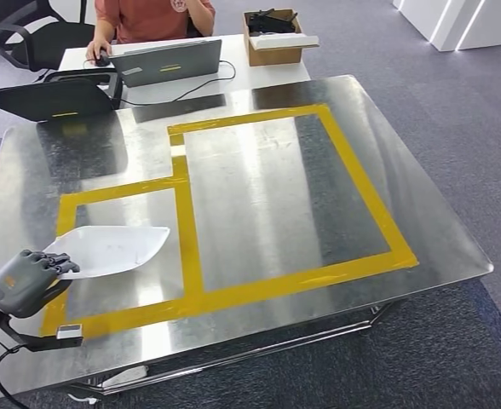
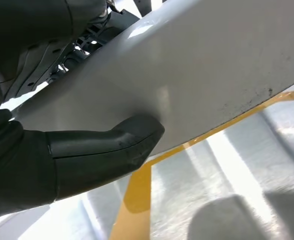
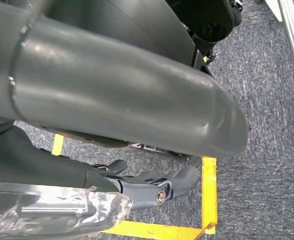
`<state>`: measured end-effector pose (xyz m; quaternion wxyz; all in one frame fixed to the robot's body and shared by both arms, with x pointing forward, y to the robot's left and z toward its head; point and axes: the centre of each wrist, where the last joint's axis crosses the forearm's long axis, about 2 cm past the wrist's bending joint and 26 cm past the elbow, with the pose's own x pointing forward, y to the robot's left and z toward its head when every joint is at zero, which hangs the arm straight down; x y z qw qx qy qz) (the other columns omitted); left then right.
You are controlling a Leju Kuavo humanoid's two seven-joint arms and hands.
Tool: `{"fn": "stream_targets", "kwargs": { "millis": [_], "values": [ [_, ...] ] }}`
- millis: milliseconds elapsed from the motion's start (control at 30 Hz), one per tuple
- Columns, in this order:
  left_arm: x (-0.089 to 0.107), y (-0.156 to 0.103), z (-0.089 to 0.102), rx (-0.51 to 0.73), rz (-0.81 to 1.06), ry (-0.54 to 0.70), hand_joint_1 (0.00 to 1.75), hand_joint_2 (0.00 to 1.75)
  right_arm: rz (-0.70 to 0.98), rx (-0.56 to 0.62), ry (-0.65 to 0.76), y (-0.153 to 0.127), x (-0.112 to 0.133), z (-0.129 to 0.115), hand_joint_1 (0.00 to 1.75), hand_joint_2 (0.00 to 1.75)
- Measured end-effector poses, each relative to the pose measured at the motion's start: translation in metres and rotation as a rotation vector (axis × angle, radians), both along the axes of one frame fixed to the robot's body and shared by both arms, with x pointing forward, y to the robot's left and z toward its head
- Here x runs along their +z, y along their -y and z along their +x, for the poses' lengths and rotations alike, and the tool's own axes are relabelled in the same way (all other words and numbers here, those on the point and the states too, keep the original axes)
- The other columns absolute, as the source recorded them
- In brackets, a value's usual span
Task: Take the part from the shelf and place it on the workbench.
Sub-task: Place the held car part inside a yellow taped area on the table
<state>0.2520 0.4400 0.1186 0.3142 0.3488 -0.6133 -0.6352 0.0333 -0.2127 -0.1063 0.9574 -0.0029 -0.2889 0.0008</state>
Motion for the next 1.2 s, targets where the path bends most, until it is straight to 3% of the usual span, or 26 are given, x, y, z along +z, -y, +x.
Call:
{"fn": "stream_targets", "kwargs": {
  "millis": [267, 667, 933, 1067, 1200],
  "values": [
    [-0.007, 0.017, -0.008, -0.084, -0.038, -0.011, 1.75, 1.75, 0.003, 0.001, -0.003, 0.0, 0.0, 0.0, 0.0, 0.0],
    [-0.013, 0.032, -0.01, -0.106, -0.04, -0.023, 1.75, 1.75, 0.004, 0.003, 0.001, 0.0, 0.0, 0.001, 0.0, 0.0],
    [-0.017, 0.063, 0.007, -0.159, -0.024, 0.002, 1.75, 1.75, 0.008, 0.017, -0.02, -0.005, 0.002, 0.008, 0.0, 0.0],
    [-0.021, 0.073, 0.012, -0.174, -0.02, 0.004, 0.0, 1.75, 0.011, 0.021, -0.022, -0.007, 0.002, 0.009, 0.0, 0.0],
    [-0.024, 0.078, 0.014, -0.18, -0.022, 0.005, 0.0, 1.75, 0.012, 0.026, -0.022, -0.008, 0.002, 0.01, 0.0, 0.0]
  ]
}}
